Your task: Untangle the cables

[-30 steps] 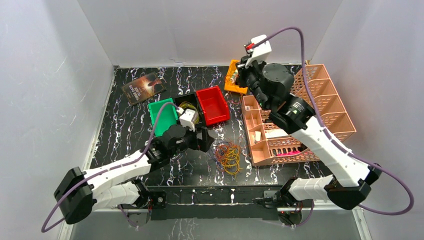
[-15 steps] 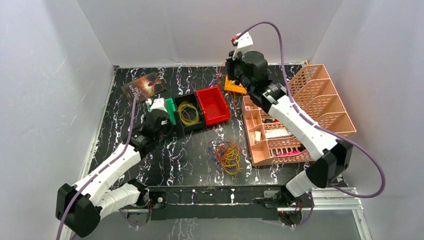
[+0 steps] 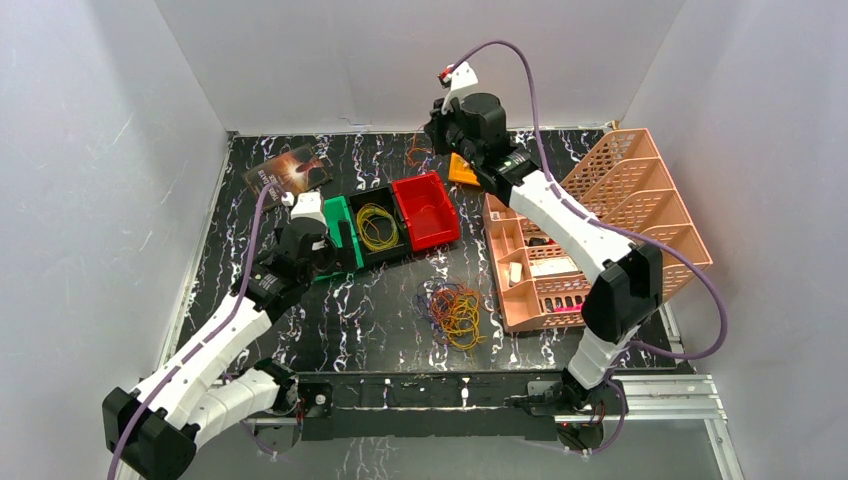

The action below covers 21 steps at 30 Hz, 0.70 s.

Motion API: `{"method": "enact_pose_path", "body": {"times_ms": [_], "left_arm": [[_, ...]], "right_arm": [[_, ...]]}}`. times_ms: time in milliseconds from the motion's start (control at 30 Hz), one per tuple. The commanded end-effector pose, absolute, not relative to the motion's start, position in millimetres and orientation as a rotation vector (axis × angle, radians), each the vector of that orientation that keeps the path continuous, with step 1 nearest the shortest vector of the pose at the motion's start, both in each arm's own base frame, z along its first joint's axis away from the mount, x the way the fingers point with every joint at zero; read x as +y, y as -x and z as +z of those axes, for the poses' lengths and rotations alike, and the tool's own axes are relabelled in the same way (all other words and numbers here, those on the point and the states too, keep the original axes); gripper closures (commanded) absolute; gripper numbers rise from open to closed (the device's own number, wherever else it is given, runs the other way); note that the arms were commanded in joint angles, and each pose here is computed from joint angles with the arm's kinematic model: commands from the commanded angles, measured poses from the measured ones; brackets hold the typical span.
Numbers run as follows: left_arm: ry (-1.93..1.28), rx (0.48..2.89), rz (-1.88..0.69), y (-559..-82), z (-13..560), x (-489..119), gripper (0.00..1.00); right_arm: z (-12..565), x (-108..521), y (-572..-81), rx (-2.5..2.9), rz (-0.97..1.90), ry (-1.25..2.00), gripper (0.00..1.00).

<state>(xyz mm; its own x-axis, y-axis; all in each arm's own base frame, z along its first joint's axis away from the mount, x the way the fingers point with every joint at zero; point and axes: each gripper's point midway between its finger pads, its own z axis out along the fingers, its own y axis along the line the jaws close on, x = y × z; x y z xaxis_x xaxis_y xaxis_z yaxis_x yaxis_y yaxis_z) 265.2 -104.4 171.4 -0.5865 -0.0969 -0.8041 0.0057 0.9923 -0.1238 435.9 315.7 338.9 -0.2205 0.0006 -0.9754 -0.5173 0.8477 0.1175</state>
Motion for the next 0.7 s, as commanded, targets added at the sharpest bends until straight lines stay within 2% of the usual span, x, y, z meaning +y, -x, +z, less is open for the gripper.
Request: {"method": "enact_pose_path", "body": {"times_ms": [0,267,667], "left_arm": [[0.056,2.174,-0.079,-261.4,171.1,-90.9,0.02],[0.059,2.172,-0.068,-263.0,170.4,-90.1,0.02],[0.047,2.186,-0.067,-264.3,166.3,-92.4,0.02]], "right_arm": [[373.5,327.8,-446.5,1.635,0.576,0.379,1.0],[309.9,335.7,-458.9,1.74,0.565,0.405,0.99],[260.8,324.6,-463.7,1.839,0.529,0.41,0.98]]}}
